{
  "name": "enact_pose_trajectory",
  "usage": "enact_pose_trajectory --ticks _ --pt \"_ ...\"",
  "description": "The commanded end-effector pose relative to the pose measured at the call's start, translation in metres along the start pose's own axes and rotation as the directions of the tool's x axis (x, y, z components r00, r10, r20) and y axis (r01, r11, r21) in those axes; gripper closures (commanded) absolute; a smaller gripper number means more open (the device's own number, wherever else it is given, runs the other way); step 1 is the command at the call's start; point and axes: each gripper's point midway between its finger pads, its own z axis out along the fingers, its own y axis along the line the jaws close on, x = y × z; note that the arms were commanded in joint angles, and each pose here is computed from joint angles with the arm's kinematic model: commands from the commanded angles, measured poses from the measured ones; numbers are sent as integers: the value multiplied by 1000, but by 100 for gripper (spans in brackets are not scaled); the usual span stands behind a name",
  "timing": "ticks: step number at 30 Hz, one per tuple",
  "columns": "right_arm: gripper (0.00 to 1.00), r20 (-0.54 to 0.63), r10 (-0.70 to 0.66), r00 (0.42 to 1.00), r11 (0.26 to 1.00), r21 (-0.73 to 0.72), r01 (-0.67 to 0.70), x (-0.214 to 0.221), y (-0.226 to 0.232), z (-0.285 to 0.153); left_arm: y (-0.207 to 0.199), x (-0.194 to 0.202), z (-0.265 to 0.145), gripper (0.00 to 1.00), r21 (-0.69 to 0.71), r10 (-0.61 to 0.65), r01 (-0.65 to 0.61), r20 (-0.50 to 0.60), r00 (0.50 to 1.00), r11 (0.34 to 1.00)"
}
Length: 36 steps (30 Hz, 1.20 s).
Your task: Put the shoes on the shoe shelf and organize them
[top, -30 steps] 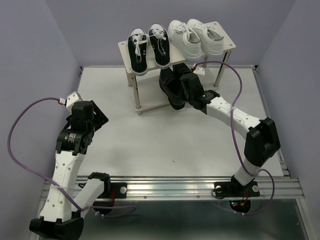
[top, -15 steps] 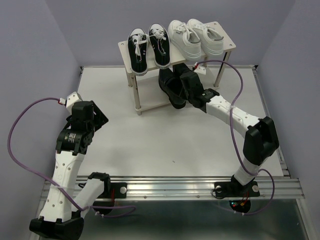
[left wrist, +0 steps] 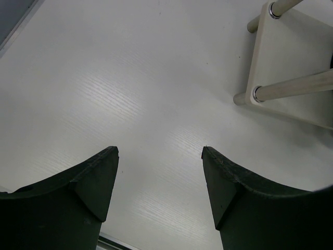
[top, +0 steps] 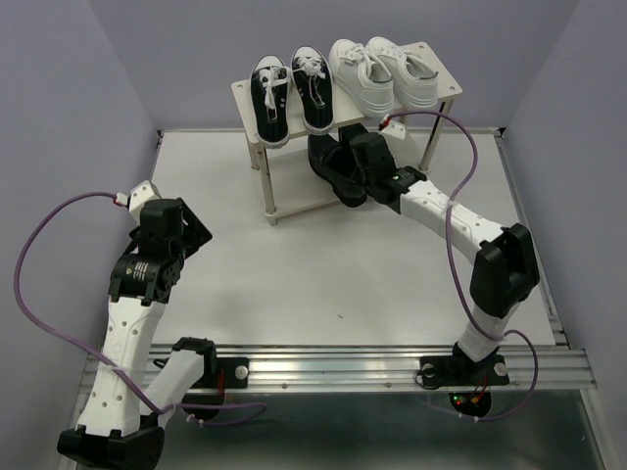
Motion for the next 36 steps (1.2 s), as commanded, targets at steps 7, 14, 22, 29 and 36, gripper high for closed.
enact_pose_trajectory --ticks 7,14,22,29,36 --pt "98 78 95 992 995 -23 -93 -24 12 3 3 -9 -9 24 -3 -7 7 41 999 1000" --pt "59 47 81 996 997 -21 -80 -11 3 -1 2 -9 -9 24 4 -13 13 41 999 1000" --pt "34 66 77 995 996 -55 -73 -21 -12 -33 4 -8 -9 24 1 -22 22 47 999 1000" --pt "7 123 3 992 1000 -13 -1 -29 -51 -66 10 -17 -10 24 -35 16 -13 75 997 999" --pt "0 100 -101 990 960 270 71 -12 -146 -109 -5 -32 -4 24 -14 43 -42 97 994 999"
